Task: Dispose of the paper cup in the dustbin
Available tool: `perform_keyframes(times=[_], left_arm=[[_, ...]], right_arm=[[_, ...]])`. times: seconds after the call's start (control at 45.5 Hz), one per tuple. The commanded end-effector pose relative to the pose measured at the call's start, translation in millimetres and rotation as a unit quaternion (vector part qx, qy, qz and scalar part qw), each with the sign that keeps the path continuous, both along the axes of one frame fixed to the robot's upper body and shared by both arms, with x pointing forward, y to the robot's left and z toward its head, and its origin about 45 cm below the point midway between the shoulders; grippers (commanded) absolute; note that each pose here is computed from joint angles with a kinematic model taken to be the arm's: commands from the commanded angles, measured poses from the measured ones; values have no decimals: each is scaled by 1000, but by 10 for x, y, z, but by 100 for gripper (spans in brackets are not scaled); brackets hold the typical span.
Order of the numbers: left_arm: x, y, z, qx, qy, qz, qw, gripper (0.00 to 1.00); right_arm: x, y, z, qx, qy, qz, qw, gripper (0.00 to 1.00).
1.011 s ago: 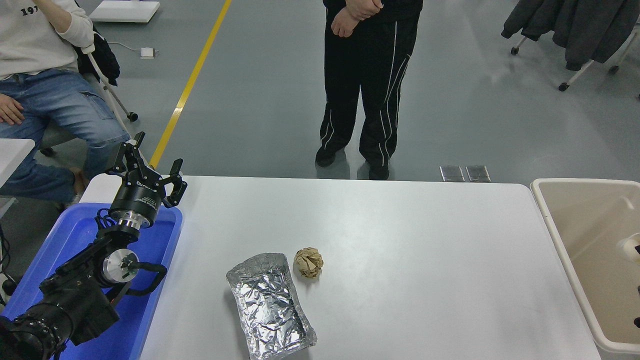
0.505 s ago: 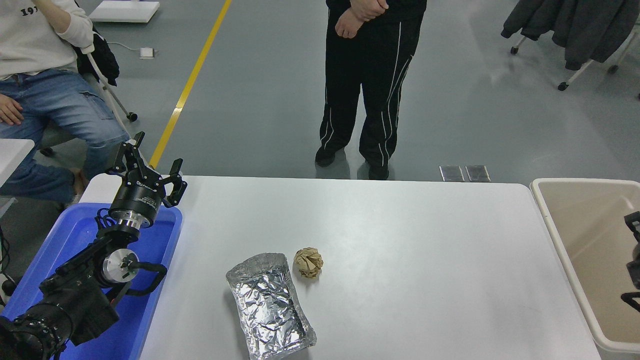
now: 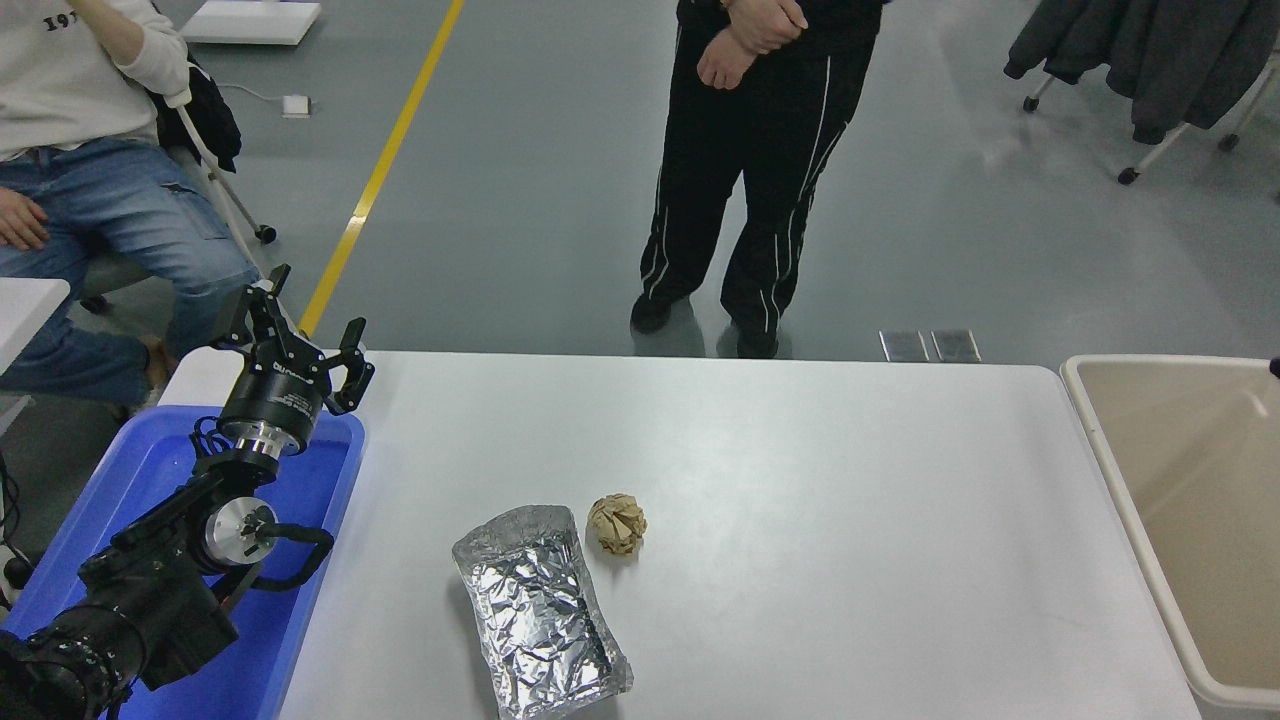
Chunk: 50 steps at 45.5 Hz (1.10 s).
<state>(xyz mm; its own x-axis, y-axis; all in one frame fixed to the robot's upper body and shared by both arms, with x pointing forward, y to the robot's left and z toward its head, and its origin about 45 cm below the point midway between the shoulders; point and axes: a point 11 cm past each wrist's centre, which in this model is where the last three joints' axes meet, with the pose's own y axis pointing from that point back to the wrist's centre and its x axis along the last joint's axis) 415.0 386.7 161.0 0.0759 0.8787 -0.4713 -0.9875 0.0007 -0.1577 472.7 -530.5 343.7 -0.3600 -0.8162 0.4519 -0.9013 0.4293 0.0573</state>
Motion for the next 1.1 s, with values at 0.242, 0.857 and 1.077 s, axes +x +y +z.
perform_keyframes(times=[0.242, 0.857, 1.077], left_arm=[[-1, 6, 3, 1, 0, 0, 1000, 100], [0, -1, 0, 0, 0, 0, 1000, 100], [0, -1, 0, 0, 0, 0, 1000, 100]], right_arm=[[-197, 747, 272, 197, -170, 179, 949, 99], [-1044, 1196, -1490, 384, -117, 145, 905, 99], [-1127, 1407, -1731, 418, -104, 144, 891, 99]])
